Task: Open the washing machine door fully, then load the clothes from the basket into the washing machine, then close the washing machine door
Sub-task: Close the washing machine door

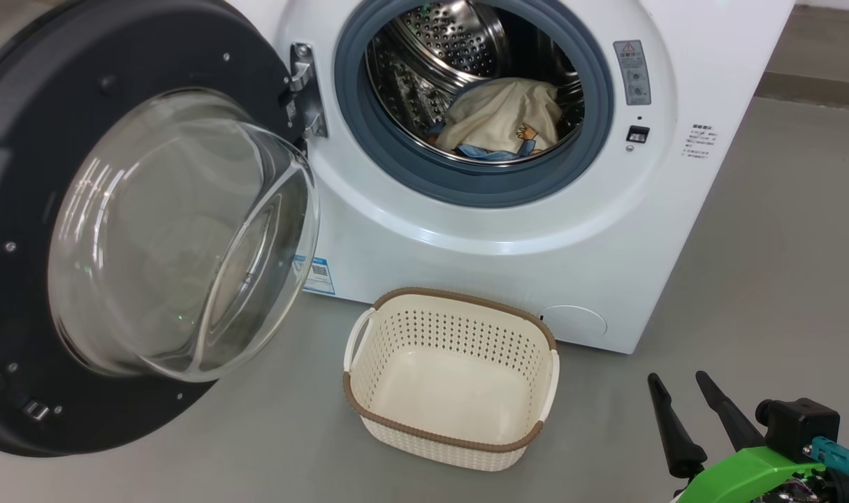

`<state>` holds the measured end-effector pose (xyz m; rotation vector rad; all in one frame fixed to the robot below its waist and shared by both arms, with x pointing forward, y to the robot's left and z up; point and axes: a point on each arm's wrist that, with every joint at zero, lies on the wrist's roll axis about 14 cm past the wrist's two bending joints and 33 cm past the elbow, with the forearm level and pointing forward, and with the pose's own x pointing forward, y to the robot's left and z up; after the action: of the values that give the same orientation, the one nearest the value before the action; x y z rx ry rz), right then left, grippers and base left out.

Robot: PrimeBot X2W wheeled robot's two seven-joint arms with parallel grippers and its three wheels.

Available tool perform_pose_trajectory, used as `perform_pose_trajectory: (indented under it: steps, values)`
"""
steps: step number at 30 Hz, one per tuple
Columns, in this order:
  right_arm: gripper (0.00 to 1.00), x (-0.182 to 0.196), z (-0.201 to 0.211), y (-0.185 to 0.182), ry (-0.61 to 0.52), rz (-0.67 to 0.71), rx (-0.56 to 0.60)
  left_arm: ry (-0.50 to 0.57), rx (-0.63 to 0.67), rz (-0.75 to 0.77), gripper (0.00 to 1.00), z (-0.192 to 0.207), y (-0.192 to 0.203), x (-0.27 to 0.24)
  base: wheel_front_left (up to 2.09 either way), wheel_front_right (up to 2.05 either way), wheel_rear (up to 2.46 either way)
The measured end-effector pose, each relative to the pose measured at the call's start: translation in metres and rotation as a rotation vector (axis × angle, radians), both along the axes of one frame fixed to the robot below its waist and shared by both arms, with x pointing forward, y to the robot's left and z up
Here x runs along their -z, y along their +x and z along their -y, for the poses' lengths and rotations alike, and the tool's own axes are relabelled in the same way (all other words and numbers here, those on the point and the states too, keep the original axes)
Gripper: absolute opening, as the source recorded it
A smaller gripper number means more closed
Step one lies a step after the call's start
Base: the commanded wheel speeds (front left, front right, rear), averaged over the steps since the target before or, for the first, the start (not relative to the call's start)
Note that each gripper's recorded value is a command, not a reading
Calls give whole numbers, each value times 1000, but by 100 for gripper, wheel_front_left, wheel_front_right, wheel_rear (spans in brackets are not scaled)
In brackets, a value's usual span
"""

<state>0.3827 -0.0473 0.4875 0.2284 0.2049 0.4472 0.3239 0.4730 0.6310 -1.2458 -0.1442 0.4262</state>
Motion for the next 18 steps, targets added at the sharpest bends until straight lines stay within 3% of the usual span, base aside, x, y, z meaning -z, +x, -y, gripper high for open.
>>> perform_pose_trajectory:
  steps: [11,18]
  values:
    - [100,4,2,1,1,-12,7,-23,90,-31,0,10,8,8,0,0,0]
    - [100,8,0,2,0,-23,1,33,163,-75,0,16,9,8,0,0,0]
